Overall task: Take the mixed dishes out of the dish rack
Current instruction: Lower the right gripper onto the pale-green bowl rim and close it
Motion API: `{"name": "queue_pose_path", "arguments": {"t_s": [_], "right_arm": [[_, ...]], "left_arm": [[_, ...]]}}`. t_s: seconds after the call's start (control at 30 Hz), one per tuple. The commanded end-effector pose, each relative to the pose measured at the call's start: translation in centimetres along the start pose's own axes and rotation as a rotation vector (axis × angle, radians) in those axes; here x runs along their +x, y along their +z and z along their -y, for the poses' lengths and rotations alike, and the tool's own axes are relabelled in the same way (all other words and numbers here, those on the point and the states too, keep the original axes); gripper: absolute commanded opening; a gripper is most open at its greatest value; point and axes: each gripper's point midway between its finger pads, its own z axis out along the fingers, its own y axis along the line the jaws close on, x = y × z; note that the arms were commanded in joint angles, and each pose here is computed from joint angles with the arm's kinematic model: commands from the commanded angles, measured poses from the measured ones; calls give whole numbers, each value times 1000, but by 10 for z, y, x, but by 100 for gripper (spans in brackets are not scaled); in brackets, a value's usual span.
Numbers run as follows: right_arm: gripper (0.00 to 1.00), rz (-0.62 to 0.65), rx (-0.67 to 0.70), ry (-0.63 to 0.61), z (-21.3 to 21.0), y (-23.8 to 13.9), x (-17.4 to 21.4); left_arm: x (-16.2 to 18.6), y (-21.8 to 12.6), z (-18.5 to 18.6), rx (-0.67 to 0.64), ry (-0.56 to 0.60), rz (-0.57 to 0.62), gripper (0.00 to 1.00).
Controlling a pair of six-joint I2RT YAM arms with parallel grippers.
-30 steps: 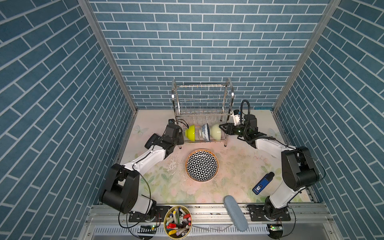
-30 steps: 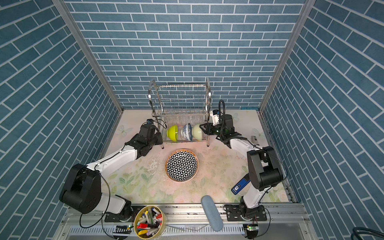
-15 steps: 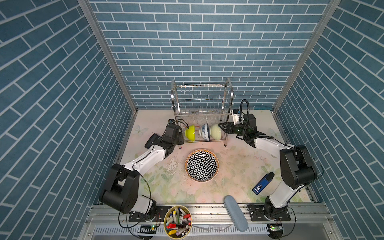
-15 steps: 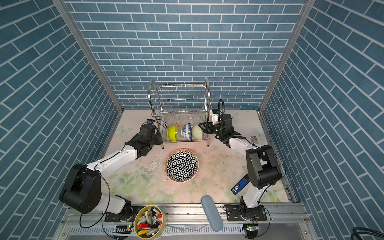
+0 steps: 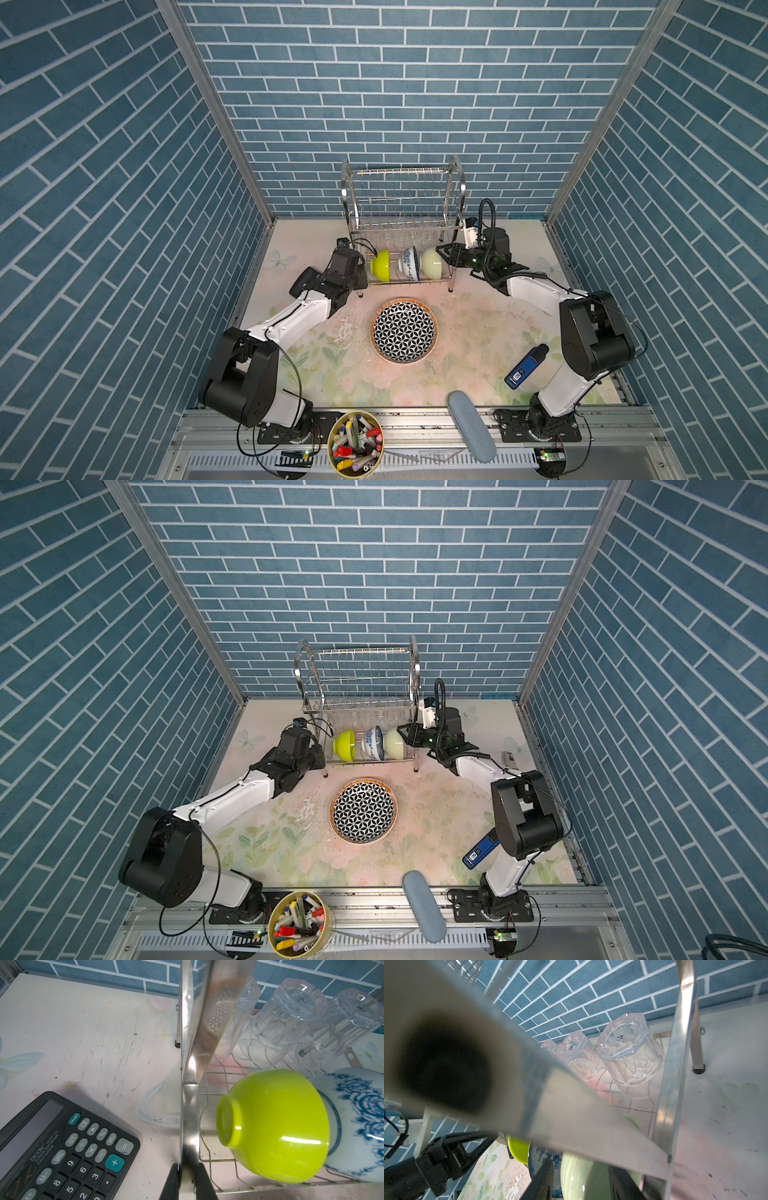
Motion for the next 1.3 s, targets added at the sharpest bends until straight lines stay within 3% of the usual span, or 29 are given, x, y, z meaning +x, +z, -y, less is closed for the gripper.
{"name": "queue_pose_path", "arguments": {"t_s": [0.0,0.6,0.9,1.27], "right_arm": [[45,-60,-16,-54,-15,-1,25],[43,50,2,-47,-23,-30,20],[43,47,-1,4,-13,-18,27],[45,78,94,31,-2,-6,31]], "left_arm": [[-8,0,-1,-8,-26,13,10],[-7,0,0,-3,-28,13,10],[-9,-1,0,0,-29,15,10],[-8,-2,0,-1,-29,12,10]]}}
